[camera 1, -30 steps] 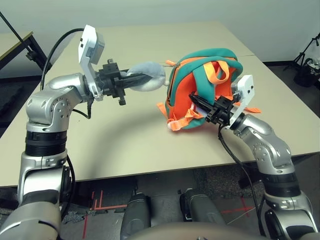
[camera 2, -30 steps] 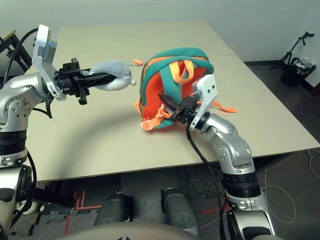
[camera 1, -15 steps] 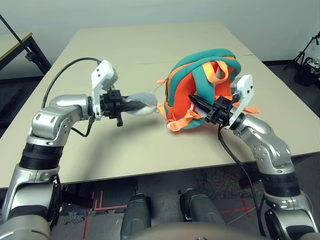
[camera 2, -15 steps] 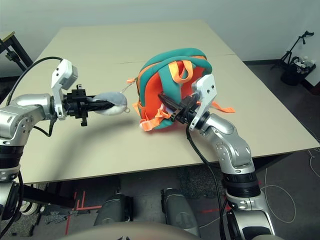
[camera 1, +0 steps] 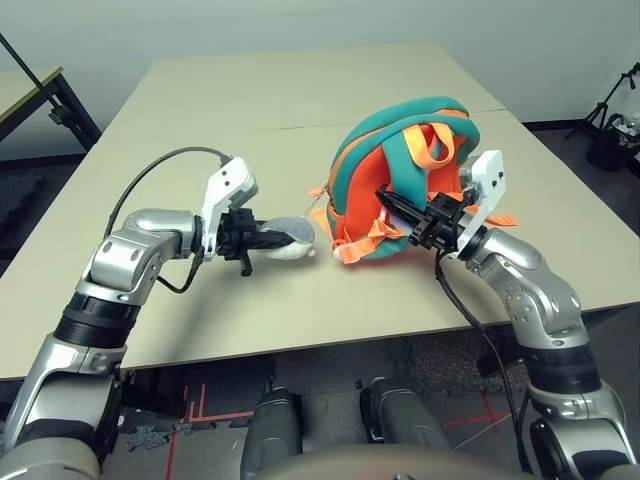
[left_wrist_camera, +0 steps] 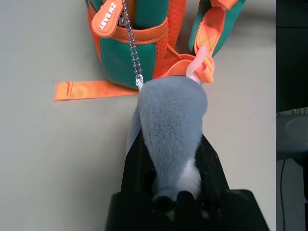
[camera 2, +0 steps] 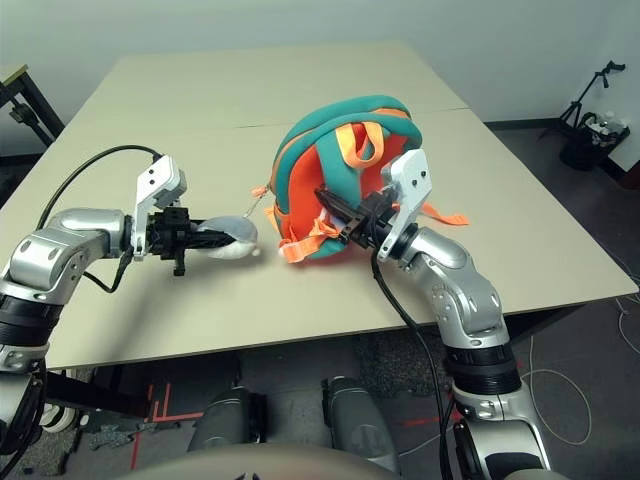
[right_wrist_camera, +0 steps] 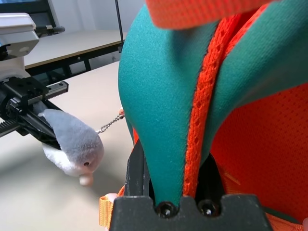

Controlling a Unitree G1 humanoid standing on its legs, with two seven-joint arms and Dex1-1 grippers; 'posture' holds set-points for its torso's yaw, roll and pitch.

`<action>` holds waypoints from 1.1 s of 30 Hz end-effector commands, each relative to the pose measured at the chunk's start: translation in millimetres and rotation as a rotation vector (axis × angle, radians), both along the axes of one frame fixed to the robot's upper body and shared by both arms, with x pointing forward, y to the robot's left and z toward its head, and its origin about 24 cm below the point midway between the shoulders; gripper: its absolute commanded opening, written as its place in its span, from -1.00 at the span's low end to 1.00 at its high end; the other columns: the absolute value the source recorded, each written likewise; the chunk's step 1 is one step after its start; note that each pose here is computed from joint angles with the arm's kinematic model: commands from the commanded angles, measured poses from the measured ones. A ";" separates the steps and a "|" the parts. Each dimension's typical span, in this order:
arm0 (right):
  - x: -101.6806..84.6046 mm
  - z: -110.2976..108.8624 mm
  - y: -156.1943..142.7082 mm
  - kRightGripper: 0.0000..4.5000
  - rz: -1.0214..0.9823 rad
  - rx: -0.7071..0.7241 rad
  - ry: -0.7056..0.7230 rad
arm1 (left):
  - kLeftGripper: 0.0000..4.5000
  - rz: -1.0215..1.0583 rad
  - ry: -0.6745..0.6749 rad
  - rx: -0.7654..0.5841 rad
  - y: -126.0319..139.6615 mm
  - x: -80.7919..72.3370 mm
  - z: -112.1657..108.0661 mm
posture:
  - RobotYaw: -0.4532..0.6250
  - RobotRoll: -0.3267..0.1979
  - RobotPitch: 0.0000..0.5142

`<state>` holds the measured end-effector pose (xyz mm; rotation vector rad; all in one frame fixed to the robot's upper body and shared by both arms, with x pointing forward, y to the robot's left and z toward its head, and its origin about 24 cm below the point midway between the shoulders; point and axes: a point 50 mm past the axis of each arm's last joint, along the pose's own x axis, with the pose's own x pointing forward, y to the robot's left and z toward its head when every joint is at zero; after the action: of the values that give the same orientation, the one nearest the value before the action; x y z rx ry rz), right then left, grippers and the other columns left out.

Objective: Put the pencil case into the backpack and zip it.

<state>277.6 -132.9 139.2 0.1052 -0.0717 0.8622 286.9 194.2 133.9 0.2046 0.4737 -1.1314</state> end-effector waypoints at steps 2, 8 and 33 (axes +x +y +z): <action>-0.1 -2.3 4.1 -0.94 0.026 -0.008 0.012 | -0.68 0.055 0.104 0.082 15.6 -6.7 -15.7 | -0.41 0.25 -0.98; -5.1 -5.1 1.8 -0.61 0.099 -0.088 0.036 | 0.38 0.133 0.186 0.145 37.7 -12.2 -17.0 | -0.40 0.25 -0.97; -1.4 52.5 -143.0 0.99 -0.086 -0.430 0.102 | 1.00 0.686 -0.277 0.171 131.6 -9.9 14.0 | -0.32 0.25 -0.94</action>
<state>270.4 -263.2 185.9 -0.2333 0.2603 0.8509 277.5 321.8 150.1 0.3081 0.3791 -0.4320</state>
